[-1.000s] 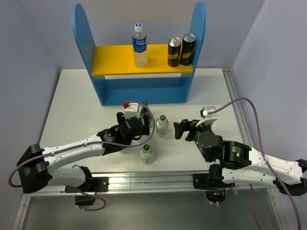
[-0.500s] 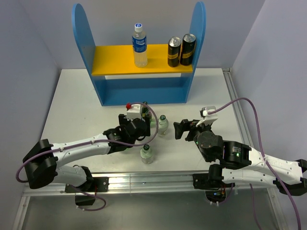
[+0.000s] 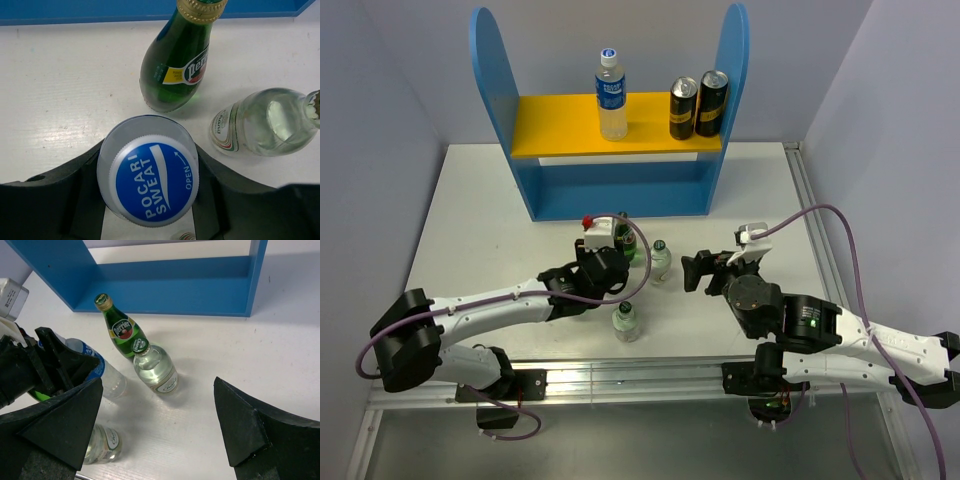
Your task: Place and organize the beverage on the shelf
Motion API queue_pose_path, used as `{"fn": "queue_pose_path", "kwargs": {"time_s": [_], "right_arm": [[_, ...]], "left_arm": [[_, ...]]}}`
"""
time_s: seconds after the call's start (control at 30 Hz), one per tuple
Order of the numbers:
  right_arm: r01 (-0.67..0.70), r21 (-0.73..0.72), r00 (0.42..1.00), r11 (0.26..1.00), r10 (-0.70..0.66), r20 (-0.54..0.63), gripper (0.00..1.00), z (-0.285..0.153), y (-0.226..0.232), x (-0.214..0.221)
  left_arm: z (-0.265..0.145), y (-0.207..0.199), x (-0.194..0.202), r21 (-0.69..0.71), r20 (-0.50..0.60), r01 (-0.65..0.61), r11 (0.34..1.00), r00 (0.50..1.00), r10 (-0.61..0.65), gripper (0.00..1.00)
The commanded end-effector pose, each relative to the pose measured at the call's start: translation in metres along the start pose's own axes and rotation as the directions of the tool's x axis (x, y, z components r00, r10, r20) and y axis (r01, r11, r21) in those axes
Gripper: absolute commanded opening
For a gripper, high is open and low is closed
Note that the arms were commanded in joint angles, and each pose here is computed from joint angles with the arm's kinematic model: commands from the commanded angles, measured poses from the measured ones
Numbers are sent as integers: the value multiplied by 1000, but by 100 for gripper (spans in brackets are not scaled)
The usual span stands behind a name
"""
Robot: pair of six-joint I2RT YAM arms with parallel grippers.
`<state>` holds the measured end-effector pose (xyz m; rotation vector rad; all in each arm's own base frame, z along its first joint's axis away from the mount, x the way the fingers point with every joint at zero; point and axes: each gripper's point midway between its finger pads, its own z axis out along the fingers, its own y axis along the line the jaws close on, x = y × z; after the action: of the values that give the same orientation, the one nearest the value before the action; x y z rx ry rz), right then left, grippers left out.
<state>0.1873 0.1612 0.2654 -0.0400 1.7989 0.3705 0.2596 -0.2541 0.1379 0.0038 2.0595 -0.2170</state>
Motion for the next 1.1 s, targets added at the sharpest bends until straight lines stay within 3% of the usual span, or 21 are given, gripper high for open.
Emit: {"fn": "queue_pose_path", "kwargs": {"time_s": [0.0,0.1,0.13,0.47,0.83,1.07], "right_arm": [[-11,21,1000,1000,11,10,98,0,-3,0],[-14,21,1000,1000,14,12,98,0,-3,-1],[-17,20,1000,1000,16,14,98,0,-3,-2],[-32,15,999,999,32,28,98,-2,-4,-6],[-41,4,999,999,41,28,98,-3,-3,-5],[-34,-7,999,999,35,18,98,-3,-1,-2]], "left_arm": [[-12,-6,-33,-12,64,50,999,997,-50,0],[-34,-7,-76,-18,107,54,998,993,-52,0],[-36,-3,-74,-27,98,41,999,994,-38,0],[-108,-10,-248,-16,335,19,1000,942,-13,0],[-79,26,-370,-111,470,77,991,882,-17,0],[-42,35,-397,-131,502,114,985,864,-33,0]]}}
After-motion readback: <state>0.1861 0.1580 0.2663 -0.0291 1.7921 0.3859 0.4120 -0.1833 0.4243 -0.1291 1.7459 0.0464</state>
